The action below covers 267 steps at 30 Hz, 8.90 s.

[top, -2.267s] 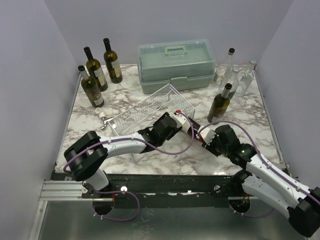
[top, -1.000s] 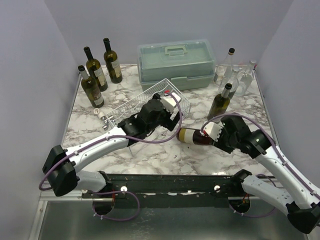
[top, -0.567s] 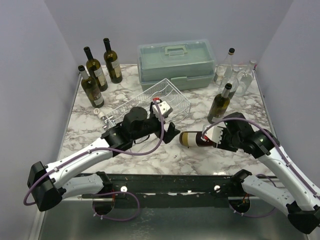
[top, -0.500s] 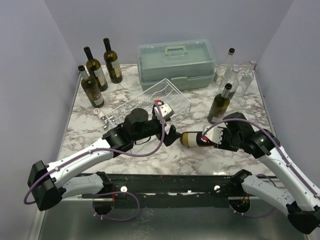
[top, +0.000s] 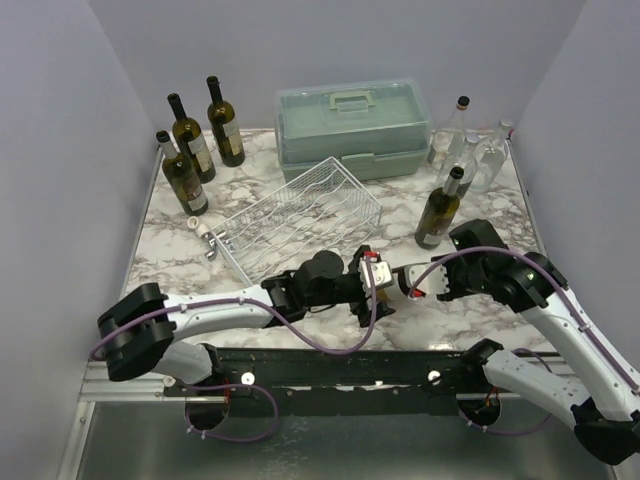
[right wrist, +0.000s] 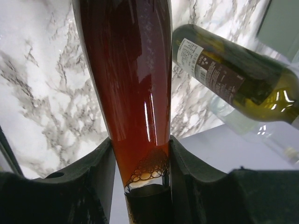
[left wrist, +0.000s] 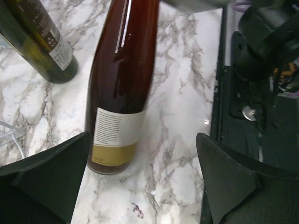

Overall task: Take the wine bottle off the wine rack
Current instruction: Place the wine bottle at the center of the board, then reset both arms

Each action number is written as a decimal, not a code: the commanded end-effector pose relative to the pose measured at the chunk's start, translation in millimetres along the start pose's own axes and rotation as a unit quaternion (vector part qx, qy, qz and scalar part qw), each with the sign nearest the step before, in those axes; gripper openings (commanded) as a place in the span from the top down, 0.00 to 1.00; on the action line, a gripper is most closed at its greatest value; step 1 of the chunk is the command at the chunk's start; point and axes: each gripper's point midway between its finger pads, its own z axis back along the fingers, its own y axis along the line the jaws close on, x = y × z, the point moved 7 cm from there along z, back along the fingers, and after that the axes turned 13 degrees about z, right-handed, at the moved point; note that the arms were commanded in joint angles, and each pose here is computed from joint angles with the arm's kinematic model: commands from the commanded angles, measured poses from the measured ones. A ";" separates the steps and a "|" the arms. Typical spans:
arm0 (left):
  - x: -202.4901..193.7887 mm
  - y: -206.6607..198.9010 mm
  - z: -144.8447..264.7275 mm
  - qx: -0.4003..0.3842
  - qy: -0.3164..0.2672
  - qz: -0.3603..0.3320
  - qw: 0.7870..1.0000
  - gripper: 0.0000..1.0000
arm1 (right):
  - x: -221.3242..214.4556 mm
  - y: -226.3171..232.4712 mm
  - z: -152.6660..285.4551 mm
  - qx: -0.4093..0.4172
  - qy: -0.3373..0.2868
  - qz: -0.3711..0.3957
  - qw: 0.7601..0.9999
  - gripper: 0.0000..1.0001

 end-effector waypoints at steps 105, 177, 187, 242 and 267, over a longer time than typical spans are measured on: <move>-67.5 35.2 -97.4 0.056 -0.149 0.095 0.983 1.00 | -0.4 -47.0 73.0 -0.320 -0.127 -0.784 0.516 0.01; -32.0 -9.0 -19.5 0.007 -0.097 0.165 0.982 0.01 | -48.1 -61.9 99.7 -0.591 -0.139 -0.603 0.517 1.00; -20.2 -14.1 14.2 0.022 -0.093 0.160 0.983 0.01 | -53.4 -90.2 93.7 -0.623 -0.140 -0.588 0.496 1.00; 62.3 -22.0 120.8 0.060 -0.111 0.213 0.969 0.01 | -55.6 -67.0 137.0 -0.531 -0.114 -0.637 0.548 0.01; 124.9 21.3 296.3 0.435 -0.230 0.163 0.855 0.01 | -16.0 -103.6 170.6 -0.399 -0.241 -0.605 0.646 0.01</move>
